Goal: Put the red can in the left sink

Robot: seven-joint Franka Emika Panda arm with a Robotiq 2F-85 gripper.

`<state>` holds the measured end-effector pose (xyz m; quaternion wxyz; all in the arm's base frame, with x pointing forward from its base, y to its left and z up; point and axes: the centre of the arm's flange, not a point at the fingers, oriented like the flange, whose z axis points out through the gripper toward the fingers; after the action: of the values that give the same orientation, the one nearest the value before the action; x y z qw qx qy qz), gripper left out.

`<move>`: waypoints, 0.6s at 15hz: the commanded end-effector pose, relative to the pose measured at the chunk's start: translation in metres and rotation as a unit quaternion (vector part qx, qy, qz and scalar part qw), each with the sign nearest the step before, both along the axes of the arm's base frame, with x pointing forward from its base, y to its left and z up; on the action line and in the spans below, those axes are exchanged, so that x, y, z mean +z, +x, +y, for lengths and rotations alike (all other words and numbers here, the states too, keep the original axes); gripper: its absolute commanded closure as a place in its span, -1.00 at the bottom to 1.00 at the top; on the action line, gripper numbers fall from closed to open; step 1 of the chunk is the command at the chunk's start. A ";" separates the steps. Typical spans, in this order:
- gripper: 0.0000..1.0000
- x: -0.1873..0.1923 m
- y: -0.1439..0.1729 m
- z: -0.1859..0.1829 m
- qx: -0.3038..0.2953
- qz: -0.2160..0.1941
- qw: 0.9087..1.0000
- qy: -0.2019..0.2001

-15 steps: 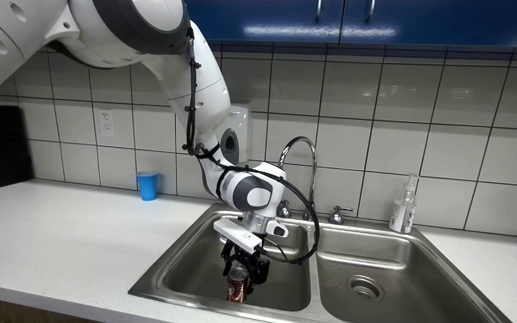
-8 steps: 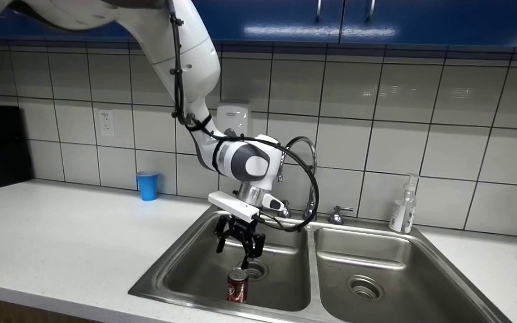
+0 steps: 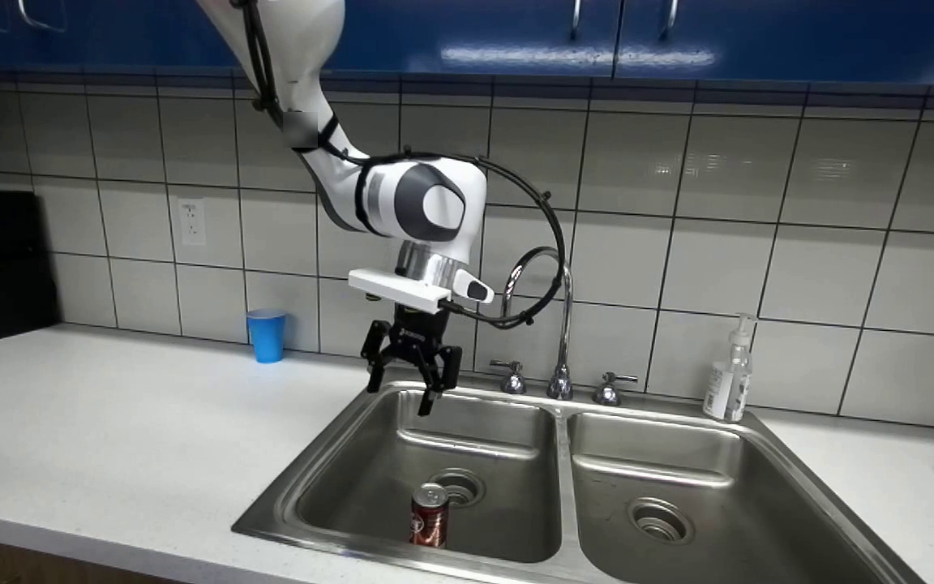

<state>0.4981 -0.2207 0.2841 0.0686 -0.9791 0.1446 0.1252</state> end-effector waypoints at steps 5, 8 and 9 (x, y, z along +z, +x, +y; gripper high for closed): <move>-1.00 0.040 -0.054 0.062 -0.019 -0.054 0.998 -0.020; -1.00 0.032 -0.075 0.090 -0.019 -0.056 0.998 -0.025; -1.00 0.031 -0.080 0.100 -0.016 -0.055 0.998 -0.026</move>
<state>0.4483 -0.1544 0.3109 0.0621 -0.9829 0.1531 0.0808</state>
